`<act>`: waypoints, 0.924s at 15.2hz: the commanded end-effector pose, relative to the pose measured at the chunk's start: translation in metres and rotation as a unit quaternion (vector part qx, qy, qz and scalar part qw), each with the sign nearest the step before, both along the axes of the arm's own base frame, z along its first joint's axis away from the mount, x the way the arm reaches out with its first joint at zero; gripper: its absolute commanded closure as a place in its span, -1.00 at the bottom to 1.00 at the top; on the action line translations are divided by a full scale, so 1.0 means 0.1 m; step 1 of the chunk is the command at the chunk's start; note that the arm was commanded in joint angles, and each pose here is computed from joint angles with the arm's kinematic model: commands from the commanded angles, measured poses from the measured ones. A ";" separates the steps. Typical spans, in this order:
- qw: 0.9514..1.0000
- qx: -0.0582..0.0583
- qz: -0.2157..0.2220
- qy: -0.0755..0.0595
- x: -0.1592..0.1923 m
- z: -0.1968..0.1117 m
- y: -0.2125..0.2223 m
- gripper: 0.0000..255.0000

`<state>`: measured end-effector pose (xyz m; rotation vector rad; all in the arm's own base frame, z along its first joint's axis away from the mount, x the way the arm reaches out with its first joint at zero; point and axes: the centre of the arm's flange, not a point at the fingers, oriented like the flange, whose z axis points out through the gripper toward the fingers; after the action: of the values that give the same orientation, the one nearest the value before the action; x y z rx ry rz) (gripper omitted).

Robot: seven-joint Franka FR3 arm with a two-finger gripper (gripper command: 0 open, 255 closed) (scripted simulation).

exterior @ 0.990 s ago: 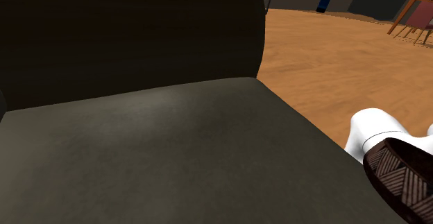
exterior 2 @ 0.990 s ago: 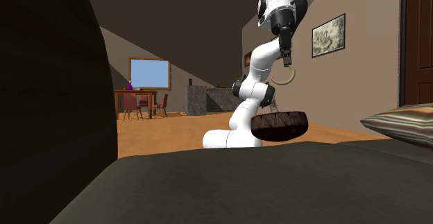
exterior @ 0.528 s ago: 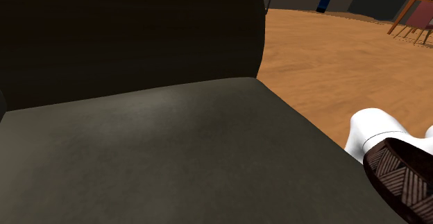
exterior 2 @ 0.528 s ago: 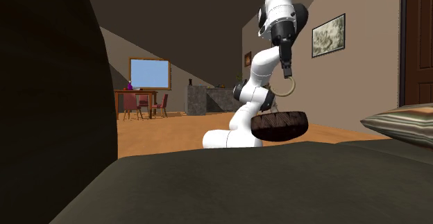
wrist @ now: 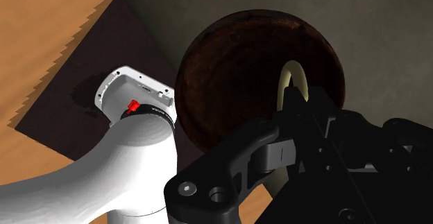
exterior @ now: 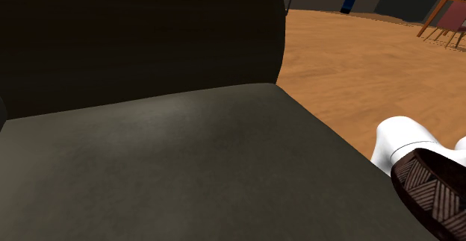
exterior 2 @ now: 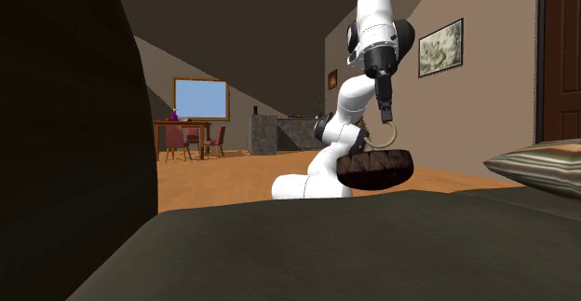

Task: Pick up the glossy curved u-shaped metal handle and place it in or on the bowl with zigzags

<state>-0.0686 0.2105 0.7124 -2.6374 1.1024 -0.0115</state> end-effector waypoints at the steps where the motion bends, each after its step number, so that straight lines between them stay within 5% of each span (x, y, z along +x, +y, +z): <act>1: 1.000 0.000 0.000 0.000 0.01 -0.11 -0.01 1.00; 10: 1.000 0.000 0.000 0.000 0.01 -0.16 -0.01 1.00; 11: 1.000 0.000 0.000 0.000 0.01 -0.16 -0.01 -1.00; 14: 1.000 0.000 0.000 0.000 0.01 -0.16 -0.01 -1.00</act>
<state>-0.0679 0.2099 0.6962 -2.6372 1.1023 -0.0114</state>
